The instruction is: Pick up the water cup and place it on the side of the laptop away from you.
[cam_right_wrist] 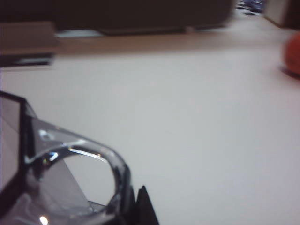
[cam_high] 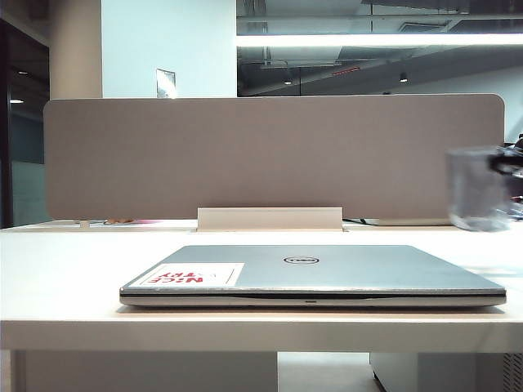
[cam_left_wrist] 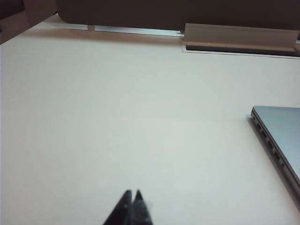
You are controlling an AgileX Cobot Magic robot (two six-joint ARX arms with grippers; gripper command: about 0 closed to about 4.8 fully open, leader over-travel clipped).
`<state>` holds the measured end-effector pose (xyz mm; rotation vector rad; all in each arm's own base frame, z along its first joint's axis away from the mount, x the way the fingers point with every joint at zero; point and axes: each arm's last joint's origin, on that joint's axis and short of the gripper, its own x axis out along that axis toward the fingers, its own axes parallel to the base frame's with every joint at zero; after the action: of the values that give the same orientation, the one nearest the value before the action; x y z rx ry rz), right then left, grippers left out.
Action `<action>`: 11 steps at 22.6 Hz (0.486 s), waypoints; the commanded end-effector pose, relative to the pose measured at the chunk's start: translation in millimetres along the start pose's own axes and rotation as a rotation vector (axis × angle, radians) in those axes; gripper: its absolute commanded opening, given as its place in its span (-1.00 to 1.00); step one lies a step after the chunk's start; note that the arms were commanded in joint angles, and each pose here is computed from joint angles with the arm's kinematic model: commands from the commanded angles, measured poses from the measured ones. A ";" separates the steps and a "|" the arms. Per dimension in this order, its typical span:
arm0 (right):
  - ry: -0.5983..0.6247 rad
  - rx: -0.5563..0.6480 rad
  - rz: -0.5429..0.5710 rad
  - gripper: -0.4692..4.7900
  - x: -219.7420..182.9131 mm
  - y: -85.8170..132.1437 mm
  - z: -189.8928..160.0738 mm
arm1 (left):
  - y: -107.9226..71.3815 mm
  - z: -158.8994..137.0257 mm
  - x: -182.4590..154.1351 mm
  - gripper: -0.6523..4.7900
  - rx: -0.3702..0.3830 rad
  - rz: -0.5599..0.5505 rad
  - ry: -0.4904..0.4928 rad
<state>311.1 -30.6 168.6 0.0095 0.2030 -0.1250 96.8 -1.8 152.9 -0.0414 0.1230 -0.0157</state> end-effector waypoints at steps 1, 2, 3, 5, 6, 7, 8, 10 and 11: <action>-0.006 -0.012 0.073 -0.83 9.0 21.7 20.8 | -0.9 1.4 -0.2 -0.78 -0.003 -0.025 -0.006; -0.001 -0.016 0.091 -0.83 11.5 28.2 26.0 | -0.9 1.4 -0.2 -0.78 -0.003 -0.027 -0.006; 0.002 -0.020 0.109 -0.83 13.7 34.5 31.8 | -1.0 1.4 -0.2 -0.78 -0.004 -0.032 -0.005; -0.004 -0.026 0.142 -0.83 18.9 47.3 45.4 | -1.1 1.3 -0.2 -0.78 -0.013 -0.032 -0.005; -0.019 -0.031 0.172 -0.83 22.7 59.2 58.9 | -1.0 1.3 -0.2 -0.78 -0.025 -0.032 -0.004; -0.035 -0.033 0.193 -0.83 26.2 68.1 70.5 | -1.1 1.3 -0.2 -0.78 -0.025 -0.032 -0.004; -0.041 -0.035 0.207 -0.83 28.5 74.2 76.7 | -1.1 1.3 -0.2 -0.78 -0.025 -0.032 -0.004; -0.046 -0.038 0.225 -0.83 33.5 82.9 84.8 | -1.1 1.3 -0.2 -0.78 -0.025 -0.032 -0.004; -0.044 -0.040 0.236 -0.83 36.6 88.6 89.1 | -1.1 1.3 -0.2 -0.78 -0.025 -0.032 -0.004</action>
<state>371.8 45.9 243.3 -0.0086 0.1602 0.1052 96.8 -2.5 152.9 -0.0654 0.1240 -0.0402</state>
